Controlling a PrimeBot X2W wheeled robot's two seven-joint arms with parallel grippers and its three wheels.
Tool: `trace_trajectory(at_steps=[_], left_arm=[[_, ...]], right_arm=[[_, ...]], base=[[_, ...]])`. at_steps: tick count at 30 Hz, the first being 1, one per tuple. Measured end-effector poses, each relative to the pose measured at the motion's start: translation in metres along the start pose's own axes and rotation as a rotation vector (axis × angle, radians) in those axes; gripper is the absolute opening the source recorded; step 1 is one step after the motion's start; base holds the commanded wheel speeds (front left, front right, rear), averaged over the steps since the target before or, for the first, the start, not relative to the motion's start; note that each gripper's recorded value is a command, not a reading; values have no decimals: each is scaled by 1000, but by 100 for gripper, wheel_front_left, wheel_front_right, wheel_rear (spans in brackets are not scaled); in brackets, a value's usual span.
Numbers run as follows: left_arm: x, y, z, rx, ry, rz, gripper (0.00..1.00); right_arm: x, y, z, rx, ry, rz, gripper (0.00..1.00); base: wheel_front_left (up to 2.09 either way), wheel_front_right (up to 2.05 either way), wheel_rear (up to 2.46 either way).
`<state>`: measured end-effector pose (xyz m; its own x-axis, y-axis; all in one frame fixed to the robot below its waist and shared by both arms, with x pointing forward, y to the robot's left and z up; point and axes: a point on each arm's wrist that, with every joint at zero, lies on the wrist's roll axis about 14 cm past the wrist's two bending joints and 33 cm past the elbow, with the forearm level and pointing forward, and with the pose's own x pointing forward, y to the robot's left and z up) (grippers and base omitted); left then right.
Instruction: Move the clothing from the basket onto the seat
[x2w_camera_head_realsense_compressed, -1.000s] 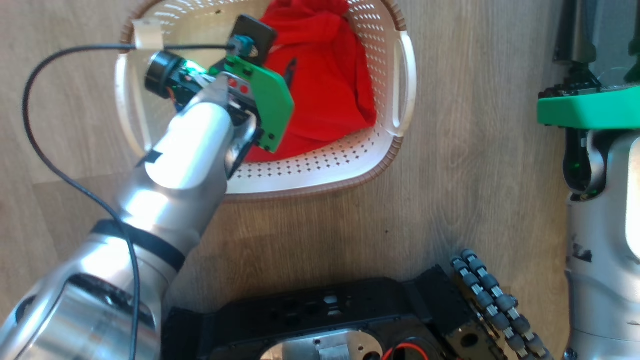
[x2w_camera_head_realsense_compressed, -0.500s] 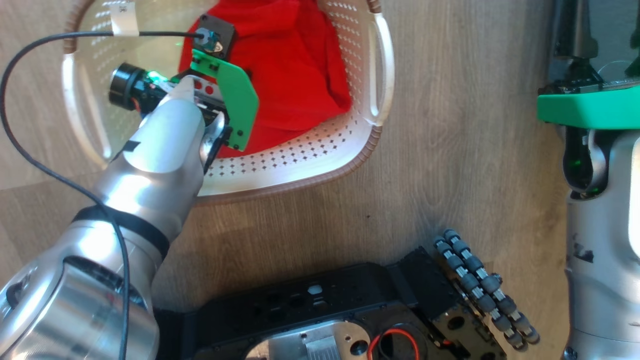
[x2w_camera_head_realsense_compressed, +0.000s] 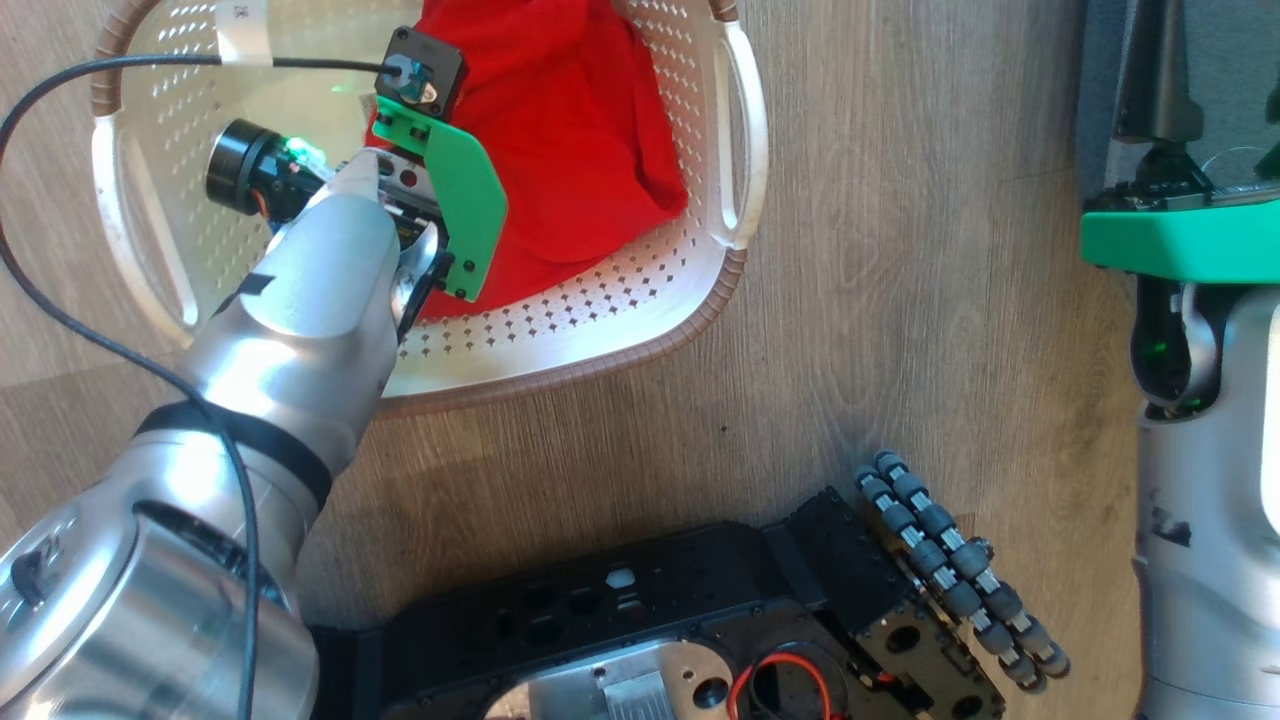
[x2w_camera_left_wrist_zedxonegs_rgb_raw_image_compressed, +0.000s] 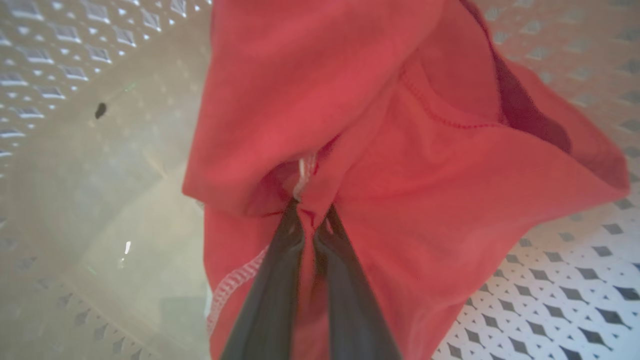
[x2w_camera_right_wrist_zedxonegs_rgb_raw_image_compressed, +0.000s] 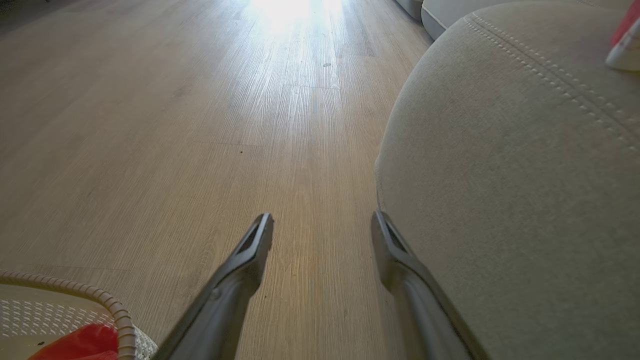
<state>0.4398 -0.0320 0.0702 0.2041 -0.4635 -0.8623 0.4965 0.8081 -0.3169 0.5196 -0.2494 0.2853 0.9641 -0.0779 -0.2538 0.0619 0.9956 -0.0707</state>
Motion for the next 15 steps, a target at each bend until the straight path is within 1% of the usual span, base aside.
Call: trace_trajectory(at_steps=[4,6,8,10,13,15], left_arm=[[-1,0,5,14,-38,-1,0],[-2,0,9,4,-60,-1,0],[-8,1,24,-26,-137,2,0],[-19,3,49,-74,-243,9,0],[-42,7,76,-79,-353,29,0],[-59,11,83,-81,-392,52,0]], right_arm=[[0,-1,1,18,-5,-7,100],[1,-1,1,23,-7,-8,100],[1,0,5,34,-13,-9,100],[1,1,12,39,-25,-8,100],[1,0,30,37,-61,-11,100],[0,3,44,42,-86,-4,100]], base=[[0,0,0],[0,0,0],[0,0,0],[0,0,0],[0,0,0],[0,0,0]])
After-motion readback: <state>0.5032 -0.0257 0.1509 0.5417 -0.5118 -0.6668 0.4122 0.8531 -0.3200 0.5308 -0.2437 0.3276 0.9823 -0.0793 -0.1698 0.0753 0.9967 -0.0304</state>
